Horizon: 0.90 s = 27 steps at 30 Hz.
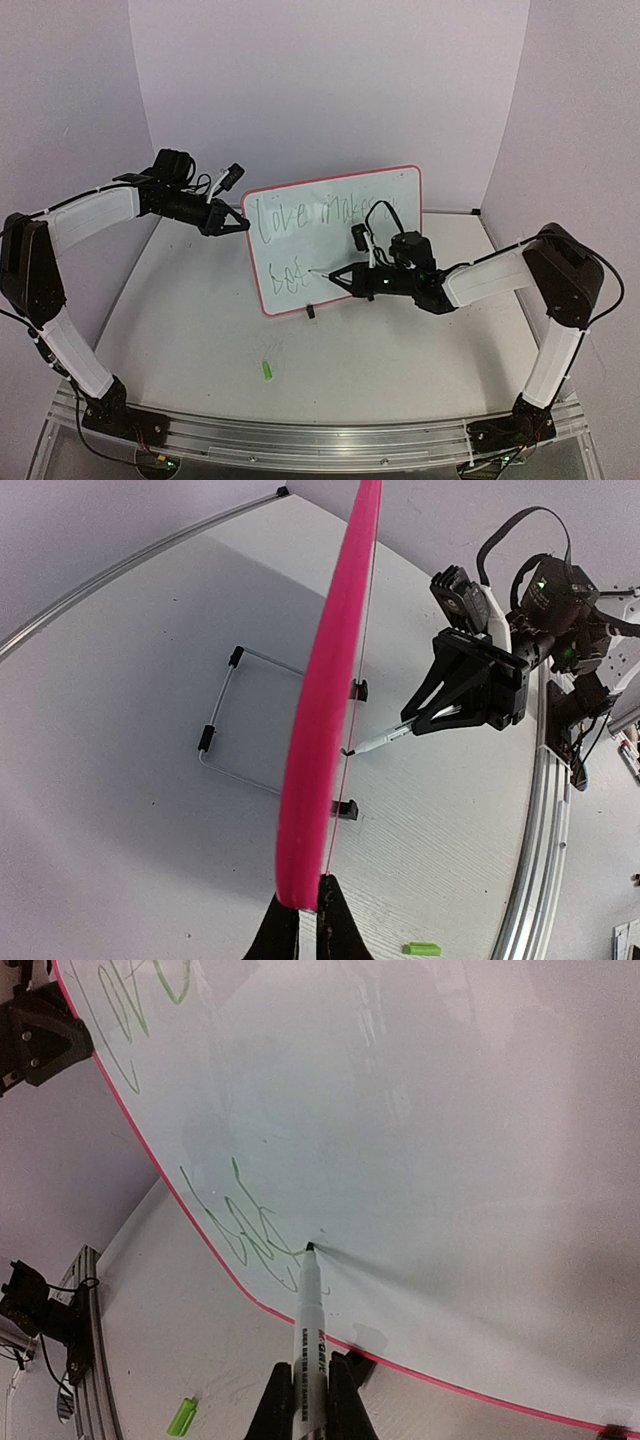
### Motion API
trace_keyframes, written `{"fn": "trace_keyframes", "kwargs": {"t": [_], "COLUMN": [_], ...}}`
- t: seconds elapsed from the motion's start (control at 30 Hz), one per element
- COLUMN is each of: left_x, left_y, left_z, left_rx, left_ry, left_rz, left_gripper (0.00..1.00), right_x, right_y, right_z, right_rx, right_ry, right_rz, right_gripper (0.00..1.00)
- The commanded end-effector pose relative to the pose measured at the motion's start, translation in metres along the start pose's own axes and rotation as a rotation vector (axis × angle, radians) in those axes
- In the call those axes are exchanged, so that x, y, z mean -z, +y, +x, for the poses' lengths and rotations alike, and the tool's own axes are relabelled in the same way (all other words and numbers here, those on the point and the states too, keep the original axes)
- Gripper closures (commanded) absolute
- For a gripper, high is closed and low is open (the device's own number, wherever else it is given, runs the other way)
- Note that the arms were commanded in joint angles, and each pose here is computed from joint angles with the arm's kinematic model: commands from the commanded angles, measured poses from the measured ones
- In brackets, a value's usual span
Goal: Write a sentence on the whiteboard
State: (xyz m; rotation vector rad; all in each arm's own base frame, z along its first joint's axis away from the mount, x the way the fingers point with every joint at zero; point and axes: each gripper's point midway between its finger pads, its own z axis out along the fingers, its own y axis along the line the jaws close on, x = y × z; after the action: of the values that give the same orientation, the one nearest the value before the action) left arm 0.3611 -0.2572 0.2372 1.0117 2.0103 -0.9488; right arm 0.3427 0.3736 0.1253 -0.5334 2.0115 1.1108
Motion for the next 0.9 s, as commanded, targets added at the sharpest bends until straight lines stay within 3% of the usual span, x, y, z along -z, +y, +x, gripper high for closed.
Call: {"fn": "trace_keyframes", "kwargs": {"t": [0.0, 0.3, 0.6, 0.87], "left_x": [-0.006, -0.005, -0.005, -0.006], "left_y": [-0.009, -0.010, -0.010, -0.010], "left_z": [0.011, 0.010, 0.010, 0.011], "left_rx": [-0.012, -0.015, -0.014, -0.011], "left_ry": [0.049, 0.046, 0.046, 0.049], "left_rz": [0.012, 0.013, 0.013, 0.014], "left_gripper": [1.00, 1.00, 1.00, 1.00], "right_x": [0.010, 0.022, 0.026, 0.022], "right_y": [-0.008, -0.012, 0.023, 0.024], "right_z": [-0.023, -0.025, -0.024, -0.040], "right_rx": [0.008, 0.008, 0.069, 0.081], "right_ry": [-0.089, -0.107, -0.065, -0.094], "right_rz": [0.077, 0.105, -0.064, -0.050], "right_gripper": [1.00, 1.00, 1.00, 1.00]}}
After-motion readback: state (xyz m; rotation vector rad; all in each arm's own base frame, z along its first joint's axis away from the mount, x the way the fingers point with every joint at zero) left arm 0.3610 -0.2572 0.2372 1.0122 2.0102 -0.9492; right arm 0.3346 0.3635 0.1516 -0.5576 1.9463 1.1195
